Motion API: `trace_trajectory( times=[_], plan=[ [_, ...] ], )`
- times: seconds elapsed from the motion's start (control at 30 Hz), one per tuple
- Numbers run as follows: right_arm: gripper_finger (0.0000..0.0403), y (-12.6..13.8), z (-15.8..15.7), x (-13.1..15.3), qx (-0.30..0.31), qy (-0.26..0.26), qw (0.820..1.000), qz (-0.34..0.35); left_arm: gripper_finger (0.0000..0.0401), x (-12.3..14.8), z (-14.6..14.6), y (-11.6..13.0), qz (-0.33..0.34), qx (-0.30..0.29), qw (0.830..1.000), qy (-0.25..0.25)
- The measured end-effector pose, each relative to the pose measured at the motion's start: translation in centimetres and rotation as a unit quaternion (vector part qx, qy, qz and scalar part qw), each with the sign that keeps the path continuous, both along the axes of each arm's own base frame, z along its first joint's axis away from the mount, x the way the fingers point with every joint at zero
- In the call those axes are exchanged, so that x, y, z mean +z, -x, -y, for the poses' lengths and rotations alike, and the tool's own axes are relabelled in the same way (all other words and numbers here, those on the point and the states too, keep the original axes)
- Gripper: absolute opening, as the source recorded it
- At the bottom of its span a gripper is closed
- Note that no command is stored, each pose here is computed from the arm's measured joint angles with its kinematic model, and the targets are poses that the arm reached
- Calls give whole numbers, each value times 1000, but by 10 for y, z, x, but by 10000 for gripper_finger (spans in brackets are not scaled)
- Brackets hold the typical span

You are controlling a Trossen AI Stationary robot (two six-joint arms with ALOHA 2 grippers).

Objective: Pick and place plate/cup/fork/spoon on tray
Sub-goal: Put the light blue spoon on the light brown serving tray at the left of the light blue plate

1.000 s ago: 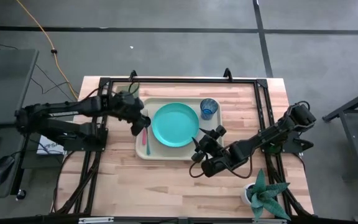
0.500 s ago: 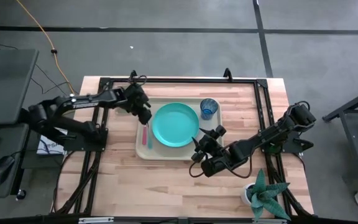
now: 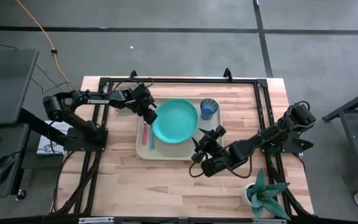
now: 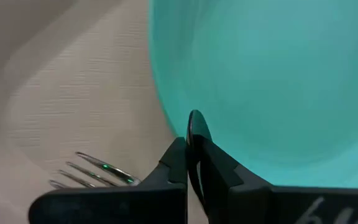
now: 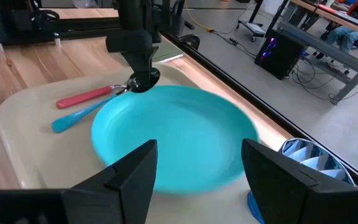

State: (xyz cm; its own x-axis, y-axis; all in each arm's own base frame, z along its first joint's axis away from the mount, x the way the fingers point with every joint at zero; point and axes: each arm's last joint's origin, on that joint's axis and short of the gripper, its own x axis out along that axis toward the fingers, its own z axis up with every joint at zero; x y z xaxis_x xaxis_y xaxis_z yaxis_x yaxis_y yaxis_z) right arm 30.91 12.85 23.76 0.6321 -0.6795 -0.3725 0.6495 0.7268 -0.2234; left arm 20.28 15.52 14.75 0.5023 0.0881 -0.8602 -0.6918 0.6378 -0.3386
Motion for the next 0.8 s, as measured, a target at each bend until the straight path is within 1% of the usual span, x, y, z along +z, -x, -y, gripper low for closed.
trace_trajectory(
  times=[0.1,0.17,0.27,0.47,0.57,0.63,0.73,0.8],
  plan=[
    [226,0,0,0,0,0,1000,0,0,-2,-3,1,-6,9,1000,-5],
    [226,0,0,0,0,0,1000,0,0,0,-3,1,4,5,1000,-4],
    [226,0,0,0,0,0,1000,0,0,9,-2,1,28,1,999,-14],
    [226,0,0,0,-1,-1,1000,1,0,25,1,5,52,2,998,-35],
    [226,0,0,0,-1,0,1000,1,0,31,3,9,40,18,997,-57],
    [226,0,0,0,-1,-1,1000,1,0,32,2,13,19,37,997,-69],
    [226,0,0,0,-1,-1,1000,1,0,29,1,18,-9,64,996,-65],
    [226,0,0,0,-1,-1,1000,1,0,27,-1,20,-20,71,995,-61]
  ],
)
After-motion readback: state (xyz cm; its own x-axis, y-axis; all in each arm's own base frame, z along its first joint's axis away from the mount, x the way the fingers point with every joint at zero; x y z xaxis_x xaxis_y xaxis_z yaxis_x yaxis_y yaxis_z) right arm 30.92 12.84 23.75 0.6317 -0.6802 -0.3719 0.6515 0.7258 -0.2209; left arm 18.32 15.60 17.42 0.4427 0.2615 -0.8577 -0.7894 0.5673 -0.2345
